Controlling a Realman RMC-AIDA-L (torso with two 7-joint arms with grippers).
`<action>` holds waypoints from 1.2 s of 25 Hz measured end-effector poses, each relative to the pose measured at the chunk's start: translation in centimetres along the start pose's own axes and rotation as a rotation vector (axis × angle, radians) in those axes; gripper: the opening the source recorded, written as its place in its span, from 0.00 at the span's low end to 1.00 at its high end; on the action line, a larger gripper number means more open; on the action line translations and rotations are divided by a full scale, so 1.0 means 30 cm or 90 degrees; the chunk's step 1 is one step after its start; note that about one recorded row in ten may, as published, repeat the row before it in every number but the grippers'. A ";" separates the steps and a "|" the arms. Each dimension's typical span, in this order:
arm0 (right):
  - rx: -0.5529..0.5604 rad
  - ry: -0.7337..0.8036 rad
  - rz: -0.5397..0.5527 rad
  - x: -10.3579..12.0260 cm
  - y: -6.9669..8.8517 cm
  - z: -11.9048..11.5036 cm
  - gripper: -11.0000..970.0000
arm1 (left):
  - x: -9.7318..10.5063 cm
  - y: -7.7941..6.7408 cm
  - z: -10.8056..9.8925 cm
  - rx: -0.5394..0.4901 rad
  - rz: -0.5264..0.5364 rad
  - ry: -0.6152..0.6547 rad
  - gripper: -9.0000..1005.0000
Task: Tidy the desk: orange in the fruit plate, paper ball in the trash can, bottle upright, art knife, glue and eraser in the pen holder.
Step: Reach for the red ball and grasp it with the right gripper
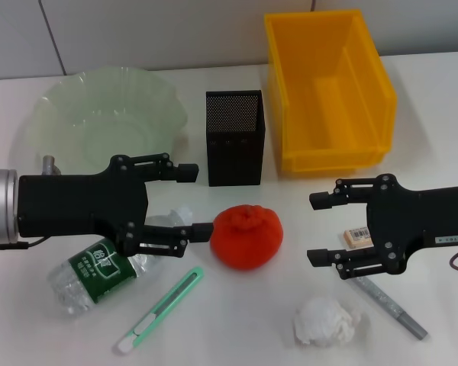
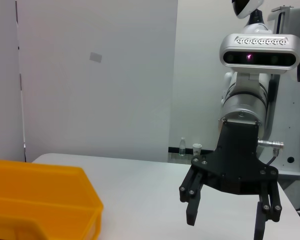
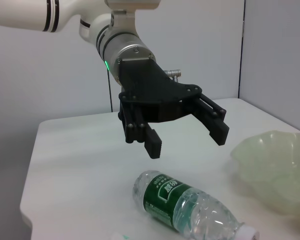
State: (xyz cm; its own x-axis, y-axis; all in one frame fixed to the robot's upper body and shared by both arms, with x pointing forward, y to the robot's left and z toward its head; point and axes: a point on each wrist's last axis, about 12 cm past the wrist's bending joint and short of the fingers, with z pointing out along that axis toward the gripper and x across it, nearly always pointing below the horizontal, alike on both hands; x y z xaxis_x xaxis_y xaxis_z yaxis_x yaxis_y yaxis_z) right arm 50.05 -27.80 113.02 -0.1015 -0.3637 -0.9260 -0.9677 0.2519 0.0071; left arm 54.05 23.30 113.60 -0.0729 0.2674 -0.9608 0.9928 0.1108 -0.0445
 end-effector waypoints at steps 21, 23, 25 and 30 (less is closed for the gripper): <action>0.029 0.006 0.027 0.016 -0.019 0.006 0.79 | 0.003 -0.003 -0.008 -0.007 0.017 -0.009 0.83; 0.041 0.022 0.036 0.022 -0.040 0.018 0.79 | 0.005 -0.006 -0.013 -0.012 0.023 -0.018 0.83; 0.044 0.027 0.038 0.024 -0.048 0.025 0.79 | 0.005 -0.007 -0.016 -0.015 0.026 -0.023 0.83; 0.045 0.042 0.041 0.023 -0.086 0.067 0.79 | 0.014 -0.013 -0.024 -0.022 0.034 -0.029 0.83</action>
State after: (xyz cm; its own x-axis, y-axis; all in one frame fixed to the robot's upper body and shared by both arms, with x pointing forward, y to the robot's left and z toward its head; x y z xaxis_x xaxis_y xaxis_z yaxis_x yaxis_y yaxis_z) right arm 52.95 -26.91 111.61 -0.1806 -0.4017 -0.8978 -0.9400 0.3391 0.0374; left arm 53.55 24.05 113.41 -0.0154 0.2303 -0.9730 0.9913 0.1310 0.0153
